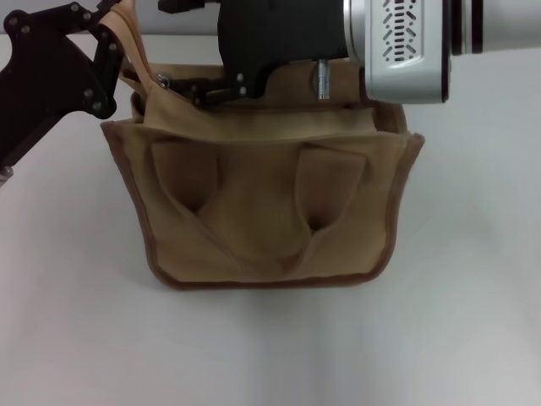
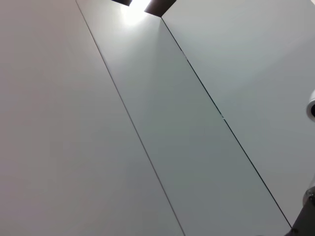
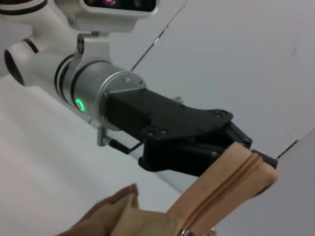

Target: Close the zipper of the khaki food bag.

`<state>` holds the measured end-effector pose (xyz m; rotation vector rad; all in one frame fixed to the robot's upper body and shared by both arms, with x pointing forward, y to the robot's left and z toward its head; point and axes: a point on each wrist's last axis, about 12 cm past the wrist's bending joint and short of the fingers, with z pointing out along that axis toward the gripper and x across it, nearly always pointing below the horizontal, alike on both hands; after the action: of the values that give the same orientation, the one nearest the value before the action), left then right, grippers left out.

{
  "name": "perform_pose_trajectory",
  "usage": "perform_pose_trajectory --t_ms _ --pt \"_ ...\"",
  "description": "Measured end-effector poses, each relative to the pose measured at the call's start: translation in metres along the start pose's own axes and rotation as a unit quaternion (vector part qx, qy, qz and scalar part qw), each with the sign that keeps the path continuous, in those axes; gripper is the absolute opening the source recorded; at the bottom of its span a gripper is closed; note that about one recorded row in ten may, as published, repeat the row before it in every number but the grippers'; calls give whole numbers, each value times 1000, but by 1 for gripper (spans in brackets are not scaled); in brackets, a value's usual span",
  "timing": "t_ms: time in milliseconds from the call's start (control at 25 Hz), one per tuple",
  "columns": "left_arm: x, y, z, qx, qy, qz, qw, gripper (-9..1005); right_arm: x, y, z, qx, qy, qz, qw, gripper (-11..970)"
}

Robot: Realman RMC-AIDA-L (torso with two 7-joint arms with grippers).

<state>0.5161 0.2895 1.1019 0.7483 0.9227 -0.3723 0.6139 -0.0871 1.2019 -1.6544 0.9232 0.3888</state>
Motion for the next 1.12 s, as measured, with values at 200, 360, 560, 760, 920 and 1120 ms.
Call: perform_pose_trajectory --t_ms 200,360,560,760,920,1120 --pt "-1 1 1 2 -3 1 1000 17 0 4 0 1 -1 -3 1000 773" --pt "-1 1 1 -5 -7 1 1000 16 -2 5 1 7 -9 -1 1000 773" --pt "-2 2 0 -34 -19 -5 999 16 1 8 0 10 -8 -1 1000 774" --pt "-4 5 4 -23 -24 -16 999 16 1 11 0 11 -13 2 1000 774" --pt "-4 2 9 0 -26 -21 999 16 -2 15 1 11 -26 3 1000 774" --pt "-7 -2 9 24 -34 -17 999 16 -4 16 3 13 -30 6 999 773"
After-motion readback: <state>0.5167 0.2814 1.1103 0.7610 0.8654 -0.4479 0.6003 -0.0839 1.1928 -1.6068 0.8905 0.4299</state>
